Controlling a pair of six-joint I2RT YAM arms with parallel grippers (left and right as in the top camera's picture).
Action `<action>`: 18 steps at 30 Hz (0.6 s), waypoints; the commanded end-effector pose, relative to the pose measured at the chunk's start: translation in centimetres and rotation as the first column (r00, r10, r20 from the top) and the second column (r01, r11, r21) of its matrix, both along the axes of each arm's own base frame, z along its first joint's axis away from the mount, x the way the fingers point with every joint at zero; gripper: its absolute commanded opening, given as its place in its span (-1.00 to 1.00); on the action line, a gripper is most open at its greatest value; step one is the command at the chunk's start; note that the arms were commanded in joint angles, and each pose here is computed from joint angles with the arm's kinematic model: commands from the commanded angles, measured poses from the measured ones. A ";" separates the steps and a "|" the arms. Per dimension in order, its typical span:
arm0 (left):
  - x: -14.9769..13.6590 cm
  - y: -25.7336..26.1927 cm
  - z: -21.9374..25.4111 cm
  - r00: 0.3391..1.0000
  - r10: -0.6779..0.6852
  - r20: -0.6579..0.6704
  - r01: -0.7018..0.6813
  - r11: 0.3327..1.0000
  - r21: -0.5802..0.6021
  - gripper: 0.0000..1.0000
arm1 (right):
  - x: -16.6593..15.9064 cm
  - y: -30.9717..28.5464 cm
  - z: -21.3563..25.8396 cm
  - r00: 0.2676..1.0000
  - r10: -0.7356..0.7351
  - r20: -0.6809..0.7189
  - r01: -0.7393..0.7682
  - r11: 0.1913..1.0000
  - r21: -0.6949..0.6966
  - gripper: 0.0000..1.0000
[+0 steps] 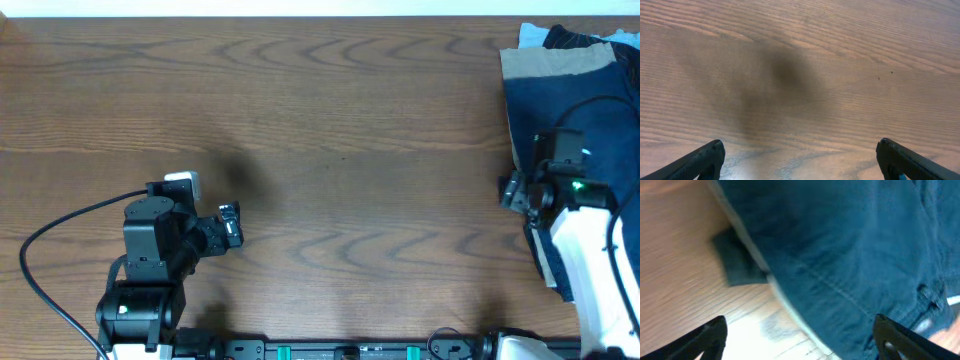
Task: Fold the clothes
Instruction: 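Reach the right gripper to the blue denim shorts on the pile and grasp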
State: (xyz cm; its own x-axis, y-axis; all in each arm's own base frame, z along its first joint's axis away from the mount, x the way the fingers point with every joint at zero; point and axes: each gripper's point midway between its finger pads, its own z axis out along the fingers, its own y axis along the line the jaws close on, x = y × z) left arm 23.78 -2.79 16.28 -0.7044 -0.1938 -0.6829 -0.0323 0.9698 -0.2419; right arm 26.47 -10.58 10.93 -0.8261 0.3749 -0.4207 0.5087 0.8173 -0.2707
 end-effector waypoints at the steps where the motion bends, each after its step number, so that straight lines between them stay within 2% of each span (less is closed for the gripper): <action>1: 0.2 -0.1 0.9 1.000 -0.006 0.021 0.006 1.000 -0.008 0.96 | 0.3 -1.8 -0.4 0.995 -0.097 0.011 0.097 0.995 -0.014 0.67; 3: 0.2 -0.1 0.9 1.000 -0.006 0.021 0.006 1.000 -0.008 0.95 | 0.6 -1.7 -1.1 0.995 -0.097 0.001 0.097 0.995 0.002 0.52; 8: 0.2 -0.1 0.9 1.000 -0.006 0.021 0.006 1.000 -0.008 0.96 | 2.0 -1.7 -2.3 0.996 -0.090 0.012 0.090 0.996 0.022 0.29; 18: 0.2 -0.1 0.9 1.000 -0.006 0.021 0.006 1.000 -0.008 0.96 | 4.7 -1.9 -5.3 0.996 -0.084 0.025 0.083 0.996 0.039 0.28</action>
